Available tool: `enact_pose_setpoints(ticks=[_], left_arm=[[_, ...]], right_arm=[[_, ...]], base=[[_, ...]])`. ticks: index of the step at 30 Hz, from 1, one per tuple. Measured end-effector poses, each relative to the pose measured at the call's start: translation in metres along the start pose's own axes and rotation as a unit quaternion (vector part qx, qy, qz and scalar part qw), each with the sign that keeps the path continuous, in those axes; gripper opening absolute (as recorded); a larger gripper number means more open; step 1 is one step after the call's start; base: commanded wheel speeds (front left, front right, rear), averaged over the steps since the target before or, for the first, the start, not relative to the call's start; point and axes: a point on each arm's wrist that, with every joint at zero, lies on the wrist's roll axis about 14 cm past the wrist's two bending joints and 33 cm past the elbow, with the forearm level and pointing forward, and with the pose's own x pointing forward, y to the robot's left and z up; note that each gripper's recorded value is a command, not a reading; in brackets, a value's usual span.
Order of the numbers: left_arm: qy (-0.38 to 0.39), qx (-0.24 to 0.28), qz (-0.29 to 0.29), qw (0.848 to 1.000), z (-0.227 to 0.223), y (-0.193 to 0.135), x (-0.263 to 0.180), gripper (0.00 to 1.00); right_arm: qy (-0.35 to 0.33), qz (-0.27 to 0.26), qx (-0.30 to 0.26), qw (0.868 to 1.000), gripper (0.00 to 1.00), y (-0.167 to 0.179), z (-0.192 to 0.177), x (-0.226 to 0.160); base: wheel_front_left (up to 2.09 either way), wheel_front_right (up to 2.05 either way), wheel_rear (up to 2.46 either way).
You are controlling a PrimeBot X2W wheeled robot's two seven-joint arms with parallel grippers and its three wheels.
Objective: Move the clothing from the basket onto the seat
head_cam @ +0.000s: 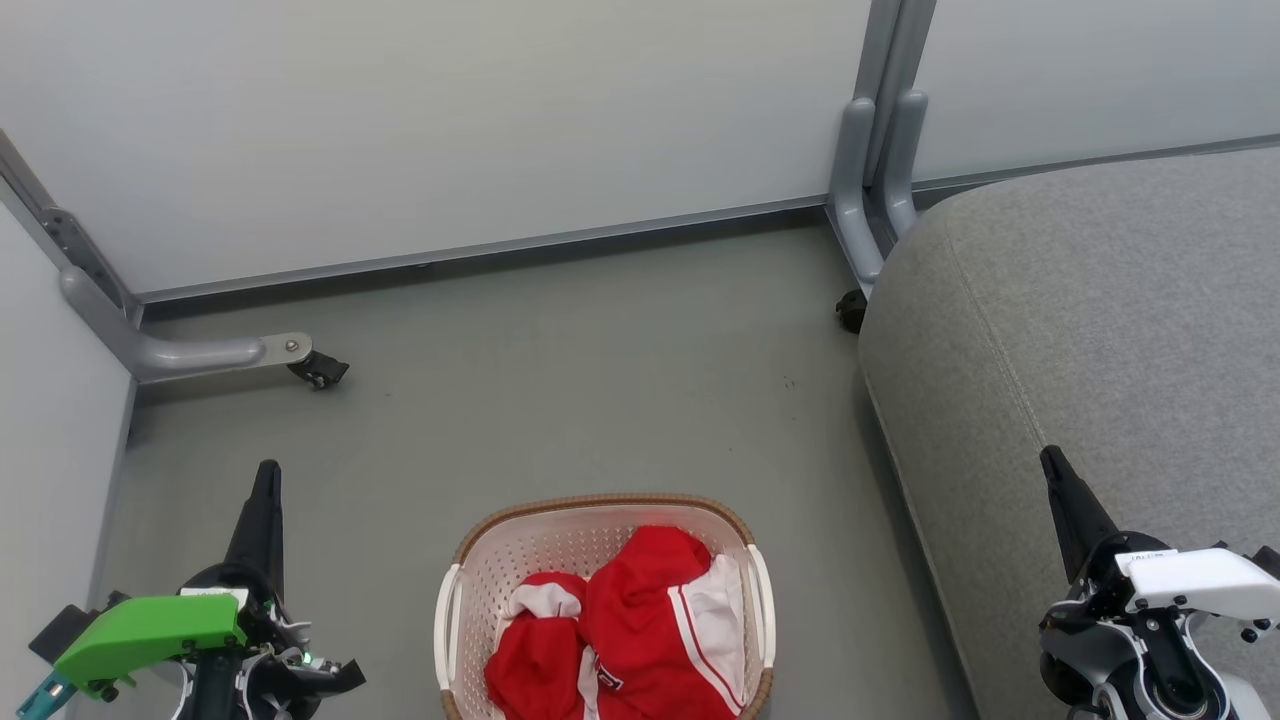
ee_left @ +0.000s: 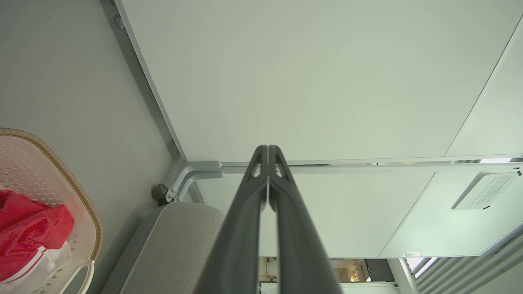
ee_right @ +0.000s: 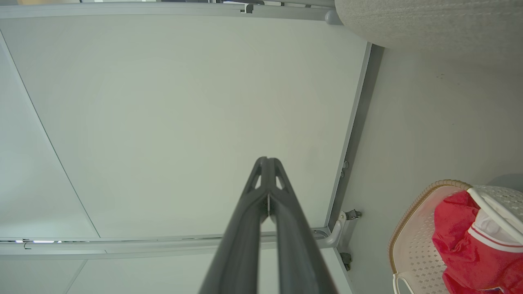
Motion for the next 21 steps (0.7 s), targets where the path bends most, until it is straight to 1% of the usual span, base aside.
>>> enact_pose_setpoints(ticks=[11, 12, 13, 14, 15, 16, 17, 21], left_arm=[[0.000, 0.000, 0.000, 1.000, 0.000, 0.000, 0.000, 0.00], [0.000, 0.000, 0.000, 1.000, 0.000, 0.000, 0.000, 1.00], [0.000, -0.001, 0.004, 1.000, 0.000, 0.002, -0.001, 1.00], [0.000, -0.002, 0.011, 1.000, -0.001, 0.007, -0.002, 0.00], [0.000, -0.004, 0.020, 1.000, -0.001, 0.013, -0.005, 1.00], [0.000, -0.005, 0.028, 1.000, -0.002, 0.019, -0.007, 0.00], [0.000, -0.006, 0.035, 0.999, -0.002, 0.023, -0.009, 1.00], [-0.006, -0.004, 0.036, 0.999, -0.002, 0.024, -0.011, 1.00]], right_arm=[[0.000, 0.000, 0.000, 1.000, 0.00, 0.000, 0.000, 0.000], [0.000, 0.000, 0.000, 1.000, 1.00, 0.000, 0.000, 0.000], [0.000, -0.003, 0.001, 1.000, 1.00, -0.002, 0.000, -0.001], [0.000, -0.011, 0.003, 1.000, 0.00, -0.007, -0.001, -0.003], [0.000, -0.020, 0.005, 1.000, 1.00, -0.014, -0.002, -0.005], [0.000, -0.028, 0.007, 1.000, 0.00, -0.019, -0.003, -0.008], [0.000, -0.035, 0.008, 0.999, 1.00, -0.024, -0.004, -0.010], [-0.002, -0.040, 0.006, 0.999, 1.00, -0.027, -0.006, -0.011]], base=[[0.00, 0.00, 0.00], [0.00, 0.00, 0.00], [0.00, 0.00, 0.00], [0.00, 0.00, 0.00], [0.00, 0.00, 0.00], [0.00, 0.00, 0.00], [0.00, 0.00, 0.00], [0.00, 0.00, 0.00]])
